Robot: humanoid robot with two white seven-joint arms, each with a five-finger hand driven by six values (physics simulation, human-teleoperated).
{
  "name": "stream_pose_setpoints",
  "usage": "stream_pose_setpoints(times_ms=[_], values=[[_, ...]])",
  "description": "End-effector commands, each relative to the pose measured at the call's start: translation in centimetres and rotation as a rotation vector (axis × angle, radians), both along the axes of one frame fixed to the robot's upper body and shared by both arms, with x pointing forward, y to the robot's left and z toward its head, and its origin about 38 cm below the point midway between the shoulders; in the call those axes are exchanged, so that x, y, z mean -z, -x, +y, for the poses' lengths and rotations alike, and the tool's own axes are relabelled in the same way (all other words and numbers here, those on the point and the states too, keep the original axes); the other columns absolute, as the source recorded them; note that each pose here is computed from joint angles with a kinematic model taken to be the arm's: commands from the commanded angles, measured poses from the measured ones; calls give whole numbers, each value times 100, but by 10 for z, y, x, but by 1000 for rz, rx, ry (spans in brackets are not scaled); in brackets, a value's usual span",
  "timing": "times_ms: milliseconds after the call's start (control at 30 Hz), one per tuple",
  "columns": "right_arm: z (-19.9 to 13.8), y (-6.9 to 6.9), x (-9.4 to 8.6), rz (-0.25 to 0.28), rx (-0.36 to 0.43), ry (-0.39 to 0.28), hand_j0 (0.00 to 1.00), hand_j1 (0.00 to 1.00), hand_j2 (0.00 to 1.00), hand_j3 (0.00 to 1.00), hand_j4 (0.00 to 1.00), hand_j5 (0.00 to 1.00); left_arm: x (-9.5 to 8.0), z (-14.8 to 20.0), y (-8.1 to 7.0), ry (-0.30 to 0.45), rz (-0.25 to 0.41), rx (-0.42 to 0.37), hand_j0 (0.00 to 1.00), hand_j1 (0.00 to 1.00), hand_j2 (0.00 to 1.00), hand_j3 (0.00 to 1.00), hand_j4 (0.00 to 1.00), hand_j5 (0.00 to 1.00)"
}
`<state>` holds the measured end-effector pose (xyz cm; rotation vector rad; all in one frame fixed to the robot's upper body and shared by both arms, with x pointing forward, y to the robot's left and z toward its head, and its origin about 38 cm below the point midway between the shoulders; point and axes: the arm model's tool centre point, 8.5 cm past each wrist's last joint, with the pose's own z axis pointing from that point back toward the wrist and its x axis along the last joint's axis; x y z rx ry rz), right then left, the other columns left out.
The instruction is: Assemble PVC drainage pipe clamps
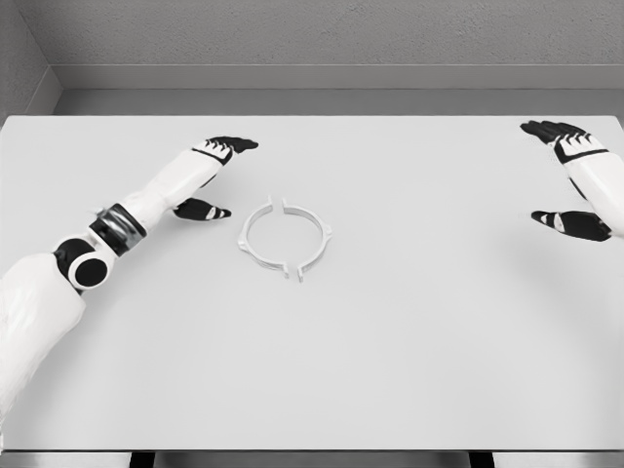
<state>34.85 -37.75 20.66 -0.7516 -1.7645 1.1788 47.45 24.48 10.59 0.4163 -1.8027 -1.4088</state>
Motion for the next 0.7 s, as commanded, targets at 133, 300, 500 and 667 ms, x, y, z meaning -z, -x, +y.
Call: stream_pose_setpoints(times_ms=[133, 300, 500, 667], values=[[-6, 2, -3, -9, 16, -11, 100, 100, 100, 100, 100, 100, 2, -7, 0, 13, 6, 8, 100, 100, 100, 100, 100, 100], [7, -1, -4, -10, -24, 0, 100, 100, 100, 100, 100, 100, 4, -10, 2, 6, 10, 19, 100, 100, 100, 100, 100, 100], [10, 0, -7, -19, -33, 7, 100, 100, 100, 100, 100, 100, 6, -9, 3, 5, 15, 19, 100, 100, 100, 100, 100, 100], [10, 0, -7, -19, -33, 7, 100, 100, 100, 100, 100, 100, 5, -11, 3, 8, 13, 21, 100, 100, 100, 100, 100, 100]])
